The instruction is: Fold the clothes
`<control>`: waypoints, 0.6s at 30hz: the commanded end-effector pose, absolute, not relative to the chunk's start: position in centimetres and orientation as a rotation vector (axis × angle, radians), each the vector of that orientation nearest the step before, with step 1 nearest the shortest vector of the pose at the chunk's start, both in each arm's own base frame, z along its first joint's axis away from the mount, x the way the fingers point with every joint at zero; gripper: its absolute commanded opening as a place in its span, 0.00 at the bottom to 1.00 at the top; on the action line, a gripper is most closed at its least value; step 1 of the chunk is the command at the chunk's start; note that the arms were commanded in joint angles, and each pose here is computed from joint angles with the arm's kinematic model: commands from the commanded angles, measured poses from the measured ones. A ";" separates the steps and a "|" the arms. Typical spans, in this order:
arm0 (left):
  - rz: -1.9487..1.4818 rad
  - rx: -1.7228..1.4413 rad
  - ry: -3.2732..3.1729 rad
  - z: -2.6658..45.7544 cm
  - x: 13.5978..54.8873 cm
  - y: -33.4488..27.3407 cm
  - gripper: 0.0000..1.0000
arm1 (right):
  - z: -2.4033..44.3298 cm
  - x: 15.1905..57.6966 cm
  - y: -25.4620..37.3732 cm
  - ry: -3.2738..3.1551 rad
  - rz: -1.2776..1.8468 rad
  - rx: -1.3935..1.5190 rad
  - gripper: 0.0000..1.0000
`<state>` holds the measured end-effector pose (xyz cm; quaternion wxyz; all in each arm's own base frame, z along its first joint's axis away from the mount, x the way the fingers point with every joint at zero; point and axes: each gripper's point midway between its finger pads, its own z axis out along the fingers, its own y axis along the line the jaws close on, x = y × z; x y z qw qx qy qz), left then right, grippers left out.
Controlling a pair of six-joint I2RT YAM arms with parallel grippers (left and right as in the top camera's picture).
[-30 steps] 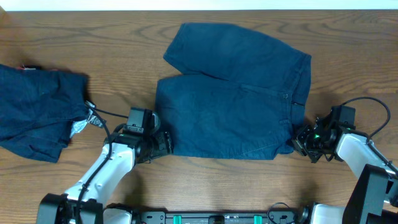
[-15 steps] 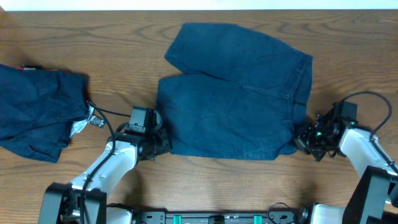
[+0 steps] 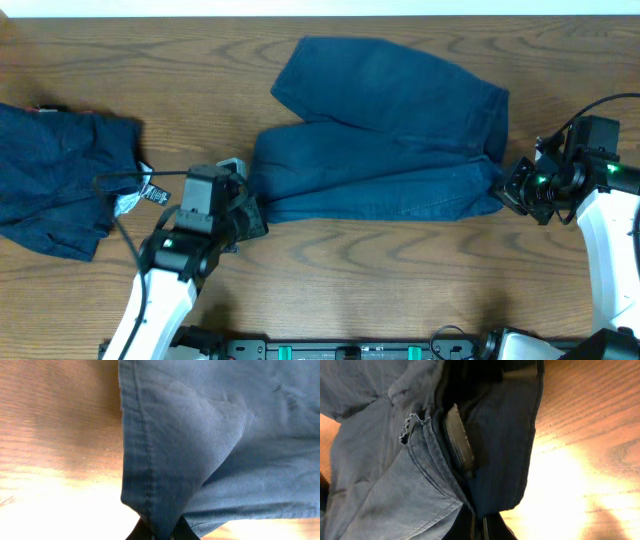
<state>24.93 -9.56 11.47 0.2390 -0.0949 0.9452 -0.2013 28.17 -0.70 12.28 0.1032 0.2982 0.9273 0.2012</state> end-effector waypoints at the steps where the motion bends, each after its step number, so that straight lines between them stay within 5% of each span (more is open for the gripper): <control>1: -0.333 -0.272 2.463 14.4 25.6 -6.1 0.06 | 14.0 28.7 -3.6 2.659 0.360 0.847 0.01; 18: -0.334 -0.122 2.283 21.5 21.3 -5.4 0.06 | 21.4 25.0 3.3 2.513 0.400 0.546 0.01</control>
